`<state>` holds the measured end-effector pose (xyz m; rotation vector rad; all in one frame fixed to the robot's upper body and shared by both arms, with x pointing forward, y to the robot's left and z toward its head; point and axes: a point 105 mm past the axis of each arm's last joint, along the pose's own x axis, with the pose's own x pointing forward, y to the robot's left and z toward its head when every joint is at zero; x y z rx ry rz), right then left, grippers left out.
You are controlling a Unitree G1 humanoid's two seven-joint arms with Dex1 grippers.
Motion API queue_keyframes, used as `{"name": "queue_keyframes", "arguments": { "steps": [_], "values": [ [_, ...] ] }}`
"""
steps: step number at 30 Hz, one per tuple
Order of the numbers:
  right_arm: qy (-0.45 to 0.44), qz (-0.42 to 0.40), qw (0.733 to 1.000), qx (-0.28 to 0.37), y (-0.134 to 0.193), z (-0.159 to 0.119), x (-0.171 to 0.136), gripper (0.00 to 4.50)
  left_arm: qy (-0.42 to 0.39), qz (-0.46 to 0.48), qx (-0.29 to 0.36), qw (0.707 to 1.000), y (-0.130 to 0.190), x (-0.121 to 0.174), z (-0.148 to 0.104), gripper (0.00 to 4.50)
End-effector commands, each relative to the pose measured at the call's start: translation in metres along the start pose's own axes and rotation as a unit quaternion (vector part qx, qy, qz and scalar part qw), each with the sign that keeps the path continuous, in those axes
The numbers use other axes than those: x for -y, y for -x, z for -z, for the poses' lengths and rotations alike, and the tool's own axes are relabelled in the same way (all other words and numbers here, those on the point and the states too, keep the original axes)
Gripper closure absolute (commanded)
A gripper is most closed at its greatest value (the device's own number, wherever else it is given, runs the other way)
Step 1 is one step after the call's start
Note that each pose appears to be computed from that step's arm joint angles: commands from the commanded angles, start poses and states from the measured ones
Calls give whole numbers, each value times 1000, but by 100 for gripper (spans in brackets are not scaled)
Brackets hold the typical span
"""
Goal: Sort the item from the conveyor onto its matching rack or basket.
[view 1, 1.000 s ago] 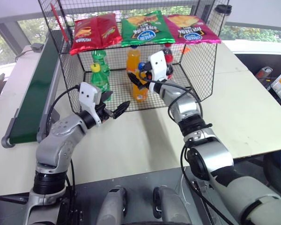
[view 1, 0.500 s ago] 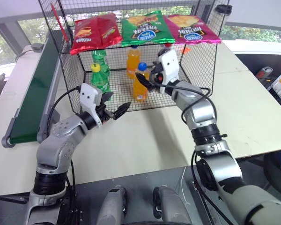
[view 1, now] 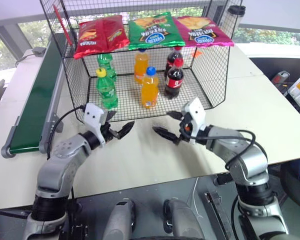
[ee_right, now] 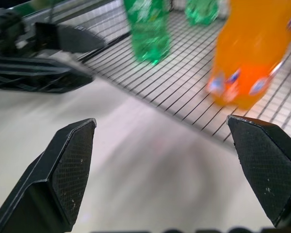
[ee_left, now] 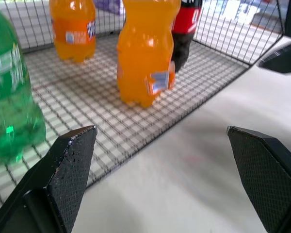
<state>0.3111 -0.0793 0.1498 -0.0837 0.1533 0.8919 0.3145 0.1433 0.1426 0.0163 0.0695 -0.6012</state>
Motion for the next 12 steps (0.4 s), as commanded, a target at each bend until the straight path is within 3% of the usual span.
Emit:
{"name": "queue_keyframes", "arguments": {
  "steps": [1,12],
  "values": [
    [0,23,999,25,4,-9,4,4,-1,-13,20,1000,10,2,-10,0],
    [-14,43,999,18,4,3,5,4,13,-16,-1,1000,22,11,6,0]
  ]
}}
